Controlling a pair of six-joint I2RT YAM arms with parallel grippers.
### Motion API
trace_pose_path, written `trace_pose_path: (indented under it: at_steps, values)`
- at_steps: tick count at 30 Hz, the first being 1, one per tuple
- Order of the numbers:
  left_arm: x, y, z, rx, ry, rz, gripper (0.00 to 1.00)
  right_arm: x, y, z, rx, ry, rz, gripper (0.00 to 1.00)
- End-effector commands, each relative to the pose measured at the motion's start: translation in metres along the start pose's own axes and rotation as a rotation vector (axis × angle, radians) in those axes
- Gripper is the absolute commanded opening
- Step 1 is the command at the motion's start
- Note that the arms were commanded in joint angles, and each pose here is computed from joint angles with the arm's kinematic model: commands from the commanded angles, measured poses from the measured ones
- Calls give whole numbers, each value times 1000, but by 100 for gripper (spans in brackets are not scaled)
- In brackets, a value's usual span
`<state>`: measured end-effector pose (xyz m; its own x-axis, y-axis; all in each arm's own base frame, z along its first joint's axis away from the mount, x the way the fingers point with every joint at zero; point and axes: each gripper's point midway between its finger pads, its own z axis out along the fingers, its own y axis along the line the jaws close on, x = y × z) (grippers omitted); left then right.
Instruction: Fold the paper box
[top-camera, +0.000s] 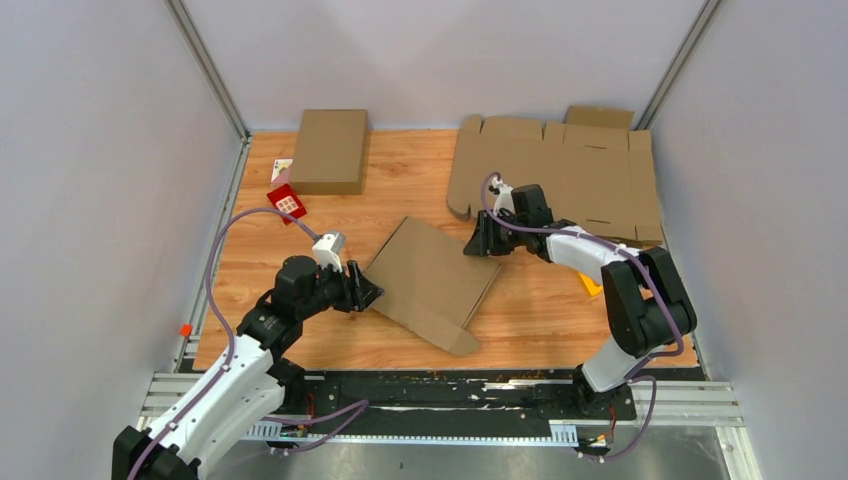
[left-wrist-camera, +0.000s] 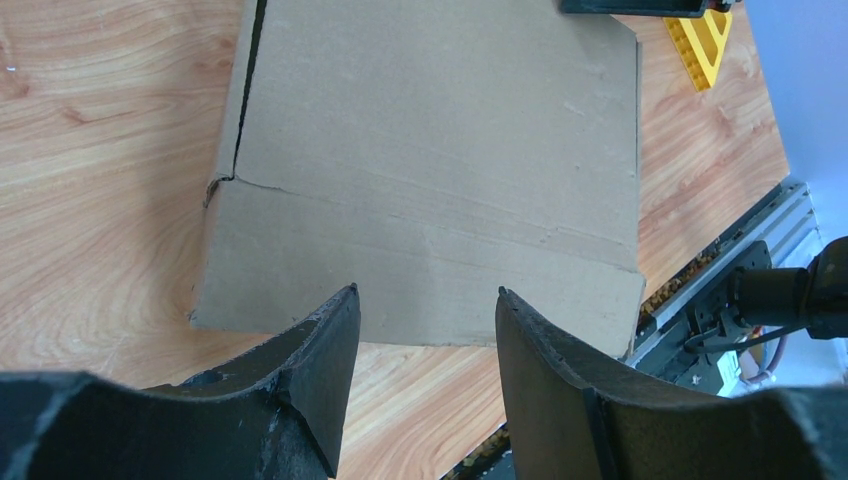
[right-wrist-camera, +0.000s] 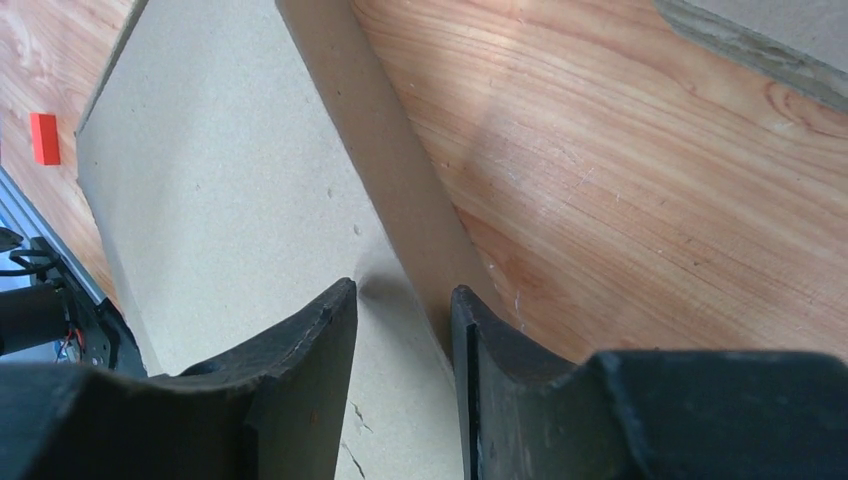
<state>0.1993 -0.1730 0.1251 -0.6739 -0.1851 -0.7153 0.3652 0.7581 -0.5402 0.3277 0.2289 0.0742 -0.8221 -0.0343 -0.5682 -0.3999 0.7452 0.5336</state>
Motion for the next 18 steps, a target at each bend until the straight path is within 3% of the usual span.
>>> trace_pose_path:
  at_steps: [1,8,18]
  values:
    - [-12,-11,-2,30,-20,2,60,-15,4,2,-26,-50,21,39]
    - [-9,-9,0,23,-12,3,60,-13,-18,6,-11,-44,104,27]
    - [-9,-10,-1,29,-11,11,60,-9,-64,8,156,-26,129,25]
